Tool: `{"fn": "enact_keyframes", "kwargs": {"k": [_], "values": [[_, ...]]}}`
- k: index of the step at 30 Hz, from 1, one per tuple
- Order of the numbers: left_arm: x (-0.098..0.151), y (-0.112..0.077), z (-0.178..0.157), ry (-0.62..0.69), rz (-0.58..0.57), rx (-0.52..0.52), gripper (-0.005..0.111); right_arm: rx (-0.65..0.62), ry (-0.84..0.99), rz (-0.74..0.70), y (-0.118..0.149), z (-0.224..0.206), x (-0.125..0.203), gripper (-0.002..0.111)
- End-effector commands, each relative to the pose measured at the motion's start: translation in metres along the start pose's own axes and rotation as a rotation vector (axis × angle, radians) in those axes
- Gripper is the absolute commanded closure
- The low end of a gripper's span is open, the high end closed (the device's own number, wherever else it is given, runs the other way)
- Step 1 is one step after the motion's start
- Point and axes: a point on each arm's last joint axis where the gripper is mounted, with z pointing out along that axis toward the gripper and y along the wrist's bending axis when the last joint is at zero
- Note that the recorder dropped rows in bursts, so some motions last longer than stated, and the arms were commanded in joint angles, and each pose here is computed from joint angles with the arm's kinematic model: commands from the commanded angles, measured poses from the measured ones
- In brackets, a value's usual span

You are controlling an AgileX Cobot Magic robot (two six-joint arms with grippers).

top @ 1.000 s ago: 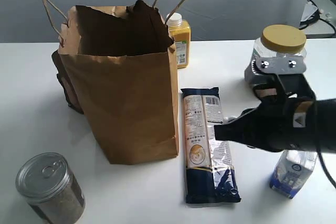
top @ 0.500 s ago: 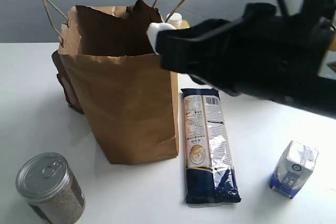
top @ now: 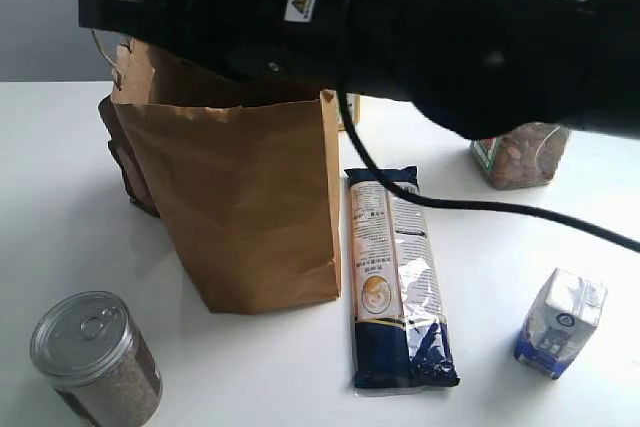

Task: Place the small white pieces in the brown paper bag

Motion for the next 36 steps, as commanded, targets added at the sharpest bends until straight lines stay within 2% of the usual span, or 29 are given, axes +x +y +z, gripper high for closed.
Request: {"fn": "enact_keyframes", "kwargs": {"k": [1,6,8,10,12,14,17,24,29,36], "values": [[0.001,0.0,0.0,-0.002,-0.012,0.008,0.107,0.044,0.032,-0.017,-0.015,0.024,0.003,0.108],[0.001,0.0,0.0,-0.002,-0.012,0.008,0.107,0.084,0.072,-0.021,-0.03,0.035,0.01,0.105],[0.001,0.0,0.0,-0.002,-0.012,0.008,0.107,0.094,0.089,-0.018,-0.033,0.035,0.01,0.086],[0.001,0.0,0.0,-0.002,-0.012,0.008,0.107,0.096,0.101,-0.013,-0.033,0.035,0.011,0.072],[0.001,0.0,0.0,-0.002,-0.012,0.008,0.107,0.096,0.102,-0.002,-0.033,0.035,0.011,0.068],[0.001,0.0,0.0,-0.002,-0.012,0.008,0.107,0.091,0.095,0.011,-0.031,0.031,0.007,0.069],[0.001,0.0,0.0,-0.002,-0.012,0.008,0.107,0.069,0.061,0.023,-0.023,0.018,-0.005,0.078],[0.001,0.0,0.0,-0.002,-0.012,0.008,0.107,0.038,0.069,-0.007,-0.006,-0.025,-0.029,0.107],[0.001,0.0,0.0,-0.002,-0.012,0.008,0.107,0.026,0.111,-0.089,0.001,-0.05,-0.017,0.108],[0.001,0.0,0.0,-0.002,-0.012,0.008,0.107,0.041,0.131,-0.089,-0.014,-0.081,0.024,0.108]]}}
